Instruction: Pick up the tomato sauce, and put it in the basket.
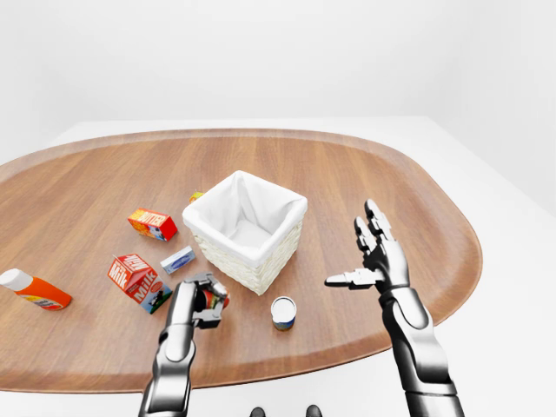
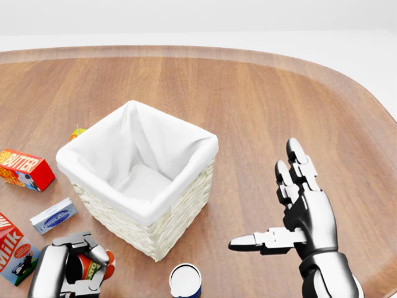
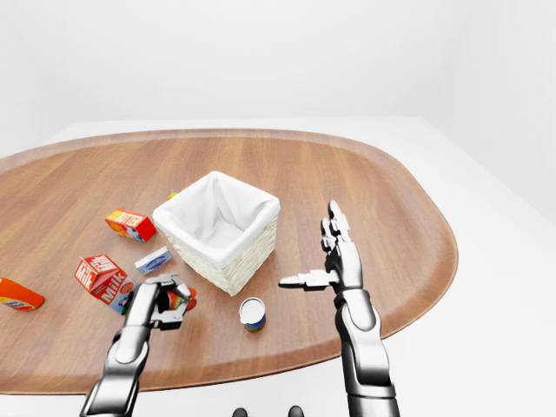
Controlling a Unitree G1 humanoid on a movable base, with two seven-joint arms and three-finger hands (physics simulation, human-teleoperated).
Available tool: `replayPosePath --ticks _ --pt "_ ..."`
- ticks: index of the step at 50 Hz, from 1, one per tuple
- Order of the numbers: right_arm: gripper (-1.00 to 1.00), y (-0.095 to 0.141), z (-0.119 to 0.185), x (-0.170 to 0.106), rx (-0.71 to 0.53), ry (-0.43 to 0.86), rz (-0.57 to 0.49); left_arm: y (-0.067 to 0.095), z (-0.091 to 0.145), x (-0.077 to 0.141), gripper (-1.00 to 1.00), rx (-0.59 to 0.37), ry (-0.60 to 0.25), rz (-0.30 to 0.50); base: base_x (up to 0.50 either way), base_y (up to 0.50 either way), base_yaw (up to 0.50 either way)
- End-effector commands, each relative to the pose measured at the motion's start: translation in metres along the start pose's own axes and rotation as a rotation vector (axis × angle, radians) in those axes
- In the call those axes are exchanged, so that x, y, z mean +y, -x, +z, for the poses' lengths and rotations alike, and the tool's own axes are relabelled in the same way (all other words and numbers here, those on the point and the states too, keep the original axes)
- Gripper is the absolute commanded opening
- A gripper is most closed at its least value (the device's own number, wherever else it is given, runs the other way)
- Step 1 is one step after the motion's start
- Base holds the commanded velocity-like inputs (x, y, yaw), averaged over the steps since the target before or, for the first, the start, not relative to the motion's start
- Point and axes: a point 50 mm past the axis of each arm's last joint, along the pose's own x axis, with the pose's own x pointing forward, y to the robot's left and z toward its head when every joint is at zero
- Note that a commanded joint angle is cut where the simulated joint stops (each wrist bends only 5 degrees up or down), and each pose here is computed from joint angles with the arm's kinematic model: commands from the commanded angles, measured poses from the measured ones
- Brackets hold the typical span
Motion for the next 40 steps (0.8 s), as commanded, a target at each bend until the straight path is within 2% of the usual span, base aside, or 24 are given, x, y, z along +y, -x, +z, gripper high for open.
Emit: replayPosePath --ticks 1,9,12,15,34,40 --pt "1.0 -0.001 -0.001 0.0 0.003 -0.001 -0.001 0.012 0.031 0.007 -0.68 -0.137 0.018 0.003 0.0 0.0 0.0" --pt "1.0 0.0 0.001 0.0 -0.002 -0.001 -0.001 0.021 0.047 0.012 -0.76 -0.213 0.018 0.007 0.0 0.0 0.0" --pt "1.0 0.0 0.0 0.0 0.001 -0.001 -0.001 0.023 0.051 0.014 -0.84 -0.23 0.016 0.011 0.0 0.0 0.0" --pt "1.0 0.0 0.0 0.0 0.001 0.0 0.0 0.026 0.057 0.016 -1.0 -0.258 0.012 0.013 0.0 0.0 0.0" --pt "1.0 0.0 0.0 0.0 -0.002 0.001 0.0 0.043 0.087 0.025 -1.0 -0.391 -0.018 0.025 0.0 0.0 0.0" --pt "1.0 0.0 0.001 0.0 -0.003 0.001 -0.001 0.052 0.103 0.029 -1.0 -0.463 -0.038 0.032 0.0 0.0 0.0"
